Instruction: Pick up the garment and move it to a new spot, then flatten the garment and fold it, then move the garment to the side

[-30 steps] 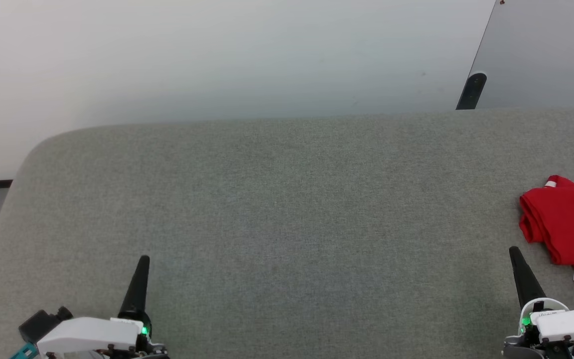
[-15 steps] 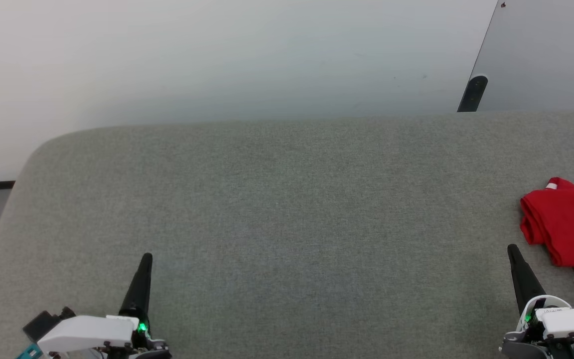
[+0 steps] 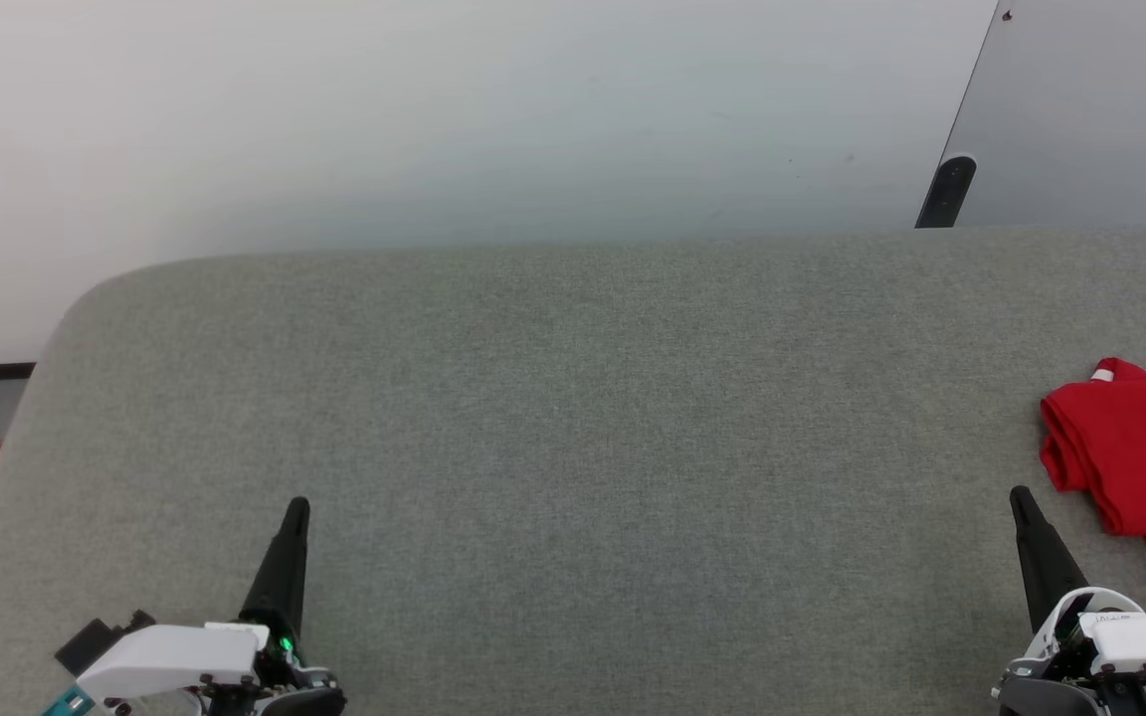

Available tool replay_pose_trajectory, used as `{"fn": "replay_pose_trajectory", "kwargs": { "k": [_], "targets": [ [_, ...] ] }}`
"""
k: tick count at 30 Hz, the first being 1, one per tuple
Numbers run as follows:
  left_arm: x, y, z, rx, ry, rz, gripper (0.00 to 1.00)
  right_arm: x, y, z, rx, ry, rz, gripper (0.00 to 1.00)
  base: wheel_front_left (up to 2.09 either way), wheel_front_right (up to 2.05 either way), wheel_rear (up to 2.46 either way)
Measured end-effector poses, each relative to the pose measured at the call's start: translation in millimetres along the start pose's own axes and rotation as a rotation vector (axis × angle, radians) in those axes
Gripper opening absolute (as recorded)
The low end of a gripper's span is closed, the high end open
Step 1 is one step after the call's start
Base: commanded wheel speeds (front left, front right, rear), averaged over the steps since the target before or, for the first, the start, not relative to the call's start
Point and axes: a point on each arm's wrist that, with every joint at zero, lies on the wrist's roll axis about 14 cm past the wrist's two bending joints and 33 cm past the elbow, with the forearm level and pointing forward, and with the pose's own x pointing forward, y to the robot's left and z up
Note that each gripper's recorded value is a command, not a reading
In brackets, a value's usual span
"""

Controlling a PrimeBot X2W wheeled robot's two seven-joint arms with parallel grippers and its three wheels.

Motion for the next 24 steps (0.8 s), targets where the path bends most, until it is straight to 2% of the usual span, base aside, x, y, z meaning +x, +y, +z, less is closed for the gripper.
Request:
{"fn": "replay_pose_trajectory", "kwargs": {
  "k": [11,24],
  "targets": [
    [0.1,-2.8,-0.6,-0.07,0.004,-0.013,0.0,0.7,1.2,-1.5,0.069,0.005,0.007,0.0,0.0,0.0,0.0],
    [0.2,-2.9,-0.7,-0.071,0.004,-0.014,0.0,2.4,3.7,-1.6,0.069,0.006,0.014,0.0,0.0,0.0,0.0]
  ]
}}
